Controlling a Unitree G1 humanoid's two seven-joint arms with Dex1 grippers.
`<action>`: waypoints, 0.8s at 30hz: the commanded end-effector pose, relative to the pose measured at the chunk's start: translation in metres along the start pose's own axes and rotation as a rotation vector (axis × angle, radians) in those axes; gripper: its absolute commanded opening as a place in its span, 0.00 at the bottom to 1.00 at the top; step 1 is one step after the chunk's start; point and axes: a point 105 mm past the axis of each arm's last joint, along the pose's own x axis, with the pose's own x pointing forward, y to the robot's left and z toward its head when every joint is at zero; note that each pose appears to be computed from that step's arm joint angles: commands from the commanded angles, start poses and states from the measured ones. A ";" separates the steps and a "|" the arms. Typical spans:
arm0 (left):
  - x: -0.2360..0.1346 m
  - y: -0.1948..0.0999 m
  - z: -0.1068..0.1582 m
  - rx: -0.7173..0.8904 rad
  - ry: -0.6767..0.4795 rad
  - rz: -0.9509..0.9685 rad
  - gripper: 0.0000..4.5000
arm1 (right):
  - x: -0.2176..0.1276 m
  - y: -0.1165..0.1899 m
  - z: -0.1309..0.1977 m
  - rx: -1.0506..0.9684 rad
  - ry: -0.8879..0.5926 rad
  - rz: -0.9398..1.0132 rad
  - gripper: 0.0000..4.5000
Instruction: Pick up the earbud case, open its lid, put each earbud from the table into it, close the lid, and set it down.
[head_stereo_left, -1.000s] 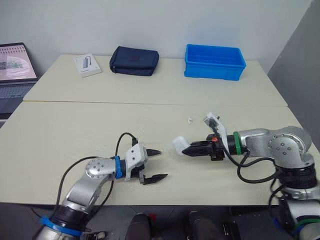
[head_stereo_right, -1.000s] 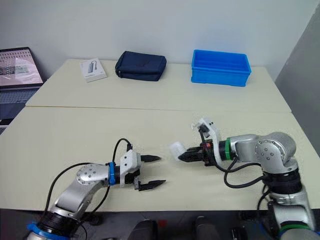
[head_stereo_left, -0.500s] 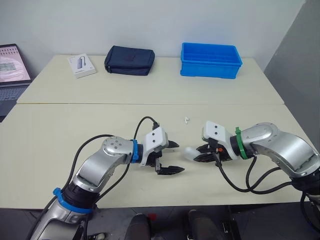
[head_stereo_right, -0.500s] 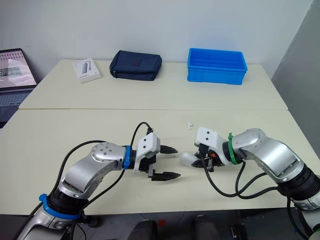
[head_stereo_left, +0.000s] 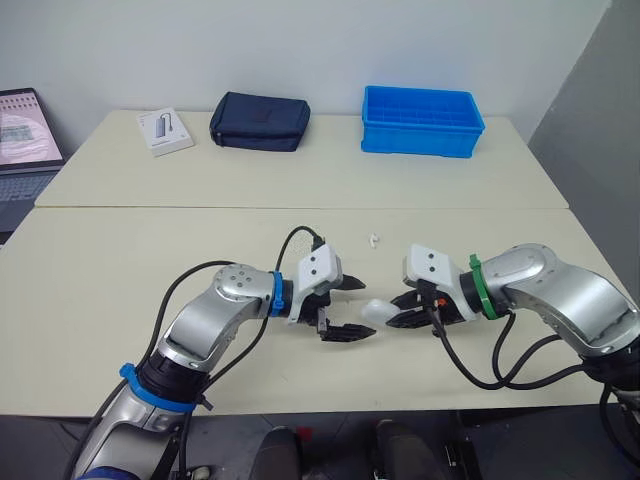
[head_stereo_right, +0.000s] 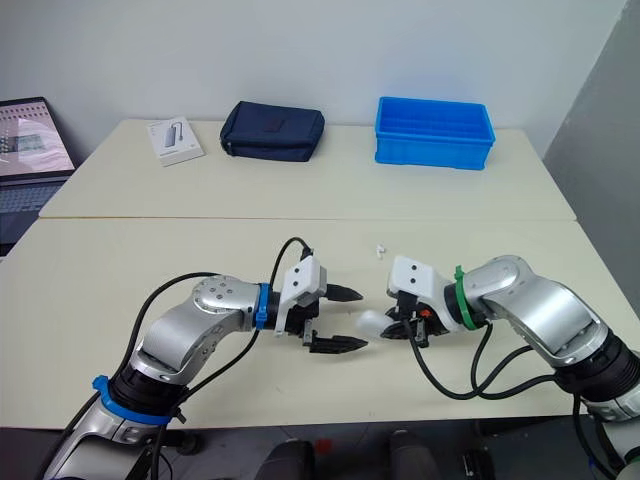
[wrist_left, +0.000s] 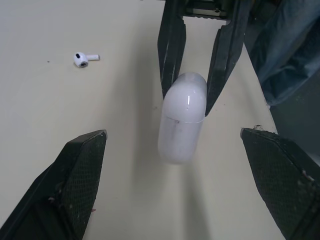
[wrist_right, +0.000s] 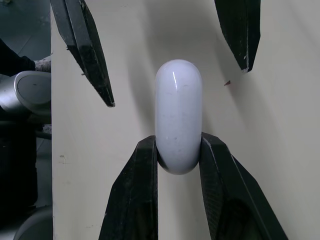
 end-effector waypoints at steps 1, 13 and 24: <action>0.003 -0.004 0.006 0.022 -0.011 -0.028 1.00 | -0.006 0.000 0.014 -0.058 -0.037 -0.015 0.16; 0.005 -0.001 0.005 0.020 -0.014 -0.021 0.72 | -0.005 0.003 0.018 -0.064 -0.054 -0.001 0.16; 0.008 -0.001 0.008 0.000 -0.043 -0.017 0.17 | -0.004 0.006 0.018 -0.093 -0.039 0.020 0.16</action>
